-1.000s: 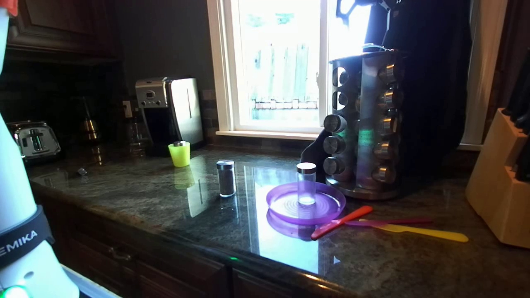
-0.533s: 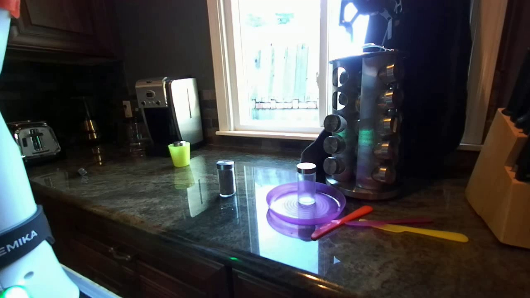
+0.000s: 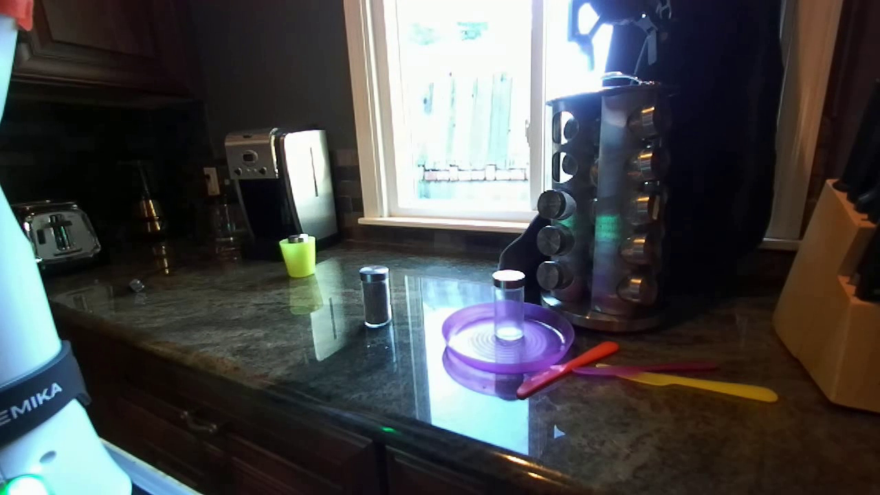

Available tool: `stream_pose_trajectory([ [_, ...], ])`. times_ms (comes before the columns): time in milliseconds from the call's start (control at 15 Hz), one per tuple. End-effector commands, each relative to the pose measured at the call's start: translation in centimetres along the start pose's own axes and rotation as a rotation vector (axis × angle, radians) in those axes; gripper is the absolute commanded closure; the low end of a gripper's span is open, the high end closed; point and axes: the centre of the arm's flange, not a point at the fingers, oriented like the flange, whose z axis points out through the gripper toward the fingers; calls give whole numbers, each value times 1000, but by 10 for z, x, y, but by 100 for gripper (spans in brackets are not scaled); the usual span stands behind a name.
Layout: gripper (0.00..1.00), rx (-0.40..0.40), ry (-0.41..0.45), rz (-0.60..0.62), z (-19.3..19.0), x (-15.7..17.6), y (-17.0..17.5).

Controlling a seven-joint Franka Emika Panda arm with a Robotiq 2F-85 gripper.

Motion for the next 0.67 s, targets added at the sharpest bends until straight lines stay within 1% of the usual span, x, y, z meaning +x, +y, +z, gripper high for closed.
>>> stream_pose_trajectory([
  [0,0,12,-16,-113,4,-5,1],
  [67,1,17,4,-155,5,-5,0],
  [133,10,39,7,-190,5,-5,-2],
  [200,22,40,10,-214,7,-4,-3],
  [333,38,50,4,-258,10,-3,-5],
  [400,47,51,1,-278,12,-3,-5],
  [467,45,56,-2,-295,12,-3,-6],
  [533,53,61,1,-311,13,-3,-6],
  [600,64,67,3,-324,14,-4,-7],
])
